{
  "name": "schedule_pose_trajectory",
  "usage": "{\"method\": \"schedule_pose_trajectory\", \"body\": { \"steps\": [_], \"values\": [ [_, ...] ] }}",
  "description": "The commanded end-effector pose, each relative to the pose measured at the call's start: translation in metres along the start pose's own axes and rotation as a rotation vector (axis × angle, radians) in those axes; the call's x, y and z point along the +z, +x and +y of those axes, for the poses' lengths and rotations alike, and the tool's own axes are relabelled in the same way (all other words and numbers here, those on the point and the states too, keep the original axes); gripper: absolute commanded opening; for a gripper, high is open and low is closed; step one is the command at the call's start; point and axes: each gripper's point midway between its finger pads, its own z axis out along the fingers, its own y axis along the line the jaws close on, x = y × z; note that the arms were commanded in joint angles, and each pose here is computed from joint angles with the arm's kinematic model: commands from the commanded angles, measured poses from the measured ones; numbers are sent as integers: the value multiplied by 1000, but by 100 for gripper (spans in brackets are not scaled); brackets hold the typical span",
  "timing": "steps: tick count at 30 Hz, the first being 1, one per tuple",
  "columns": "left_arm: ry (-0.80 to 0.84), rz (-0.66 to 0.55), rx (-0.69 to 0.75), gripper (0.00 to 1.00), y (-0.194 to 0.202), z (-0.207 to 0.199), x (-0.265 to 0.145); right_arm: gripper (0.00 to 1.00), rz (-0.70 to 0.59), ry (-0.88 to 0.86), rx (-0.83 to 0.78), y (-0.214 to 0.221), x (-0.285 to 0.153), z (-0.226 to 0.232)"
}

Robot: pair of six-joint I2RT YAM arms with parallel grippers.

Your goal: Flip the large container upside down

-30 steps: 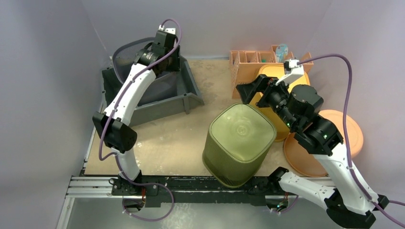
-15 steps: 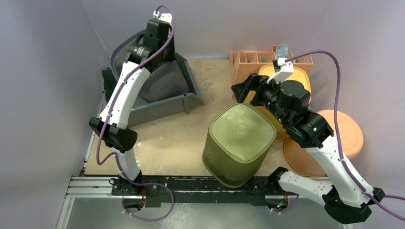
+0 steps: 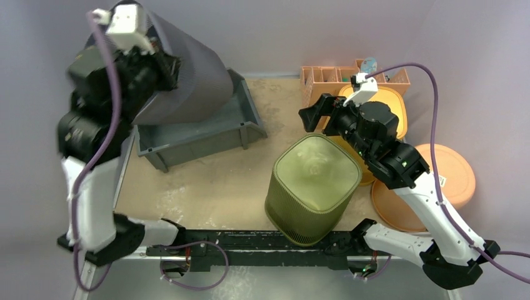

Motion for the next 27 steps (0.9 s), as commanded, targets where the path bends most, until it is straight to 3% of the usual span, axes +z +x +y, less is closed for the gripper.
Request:
{"method": "schedule_pose_trajectory", "body": {
  "steps": [1, 5, 11, 16, 27],
  "values": [
    [192, -198, 50, 0, -47, -23, -61, 100, -80, -47, 7, -20, -3, 10],
    [268, -156, 82, 0, -39, -31, -86, 100, -76, -45, -3, -21, -5, 9],
    [277, 25, 96, 0, 25, -25, -83, 100, -84, -33, 4, -21, -13, 4],
    [412, 166, 123, 0, 77, -39, -84, 100, -84, -20, 6, -20, -15, 1],
    [436, 323, 145, 0, 129, -39, -60, 100, -65, -15, 24, -14, -9, 1]
  ]
}}
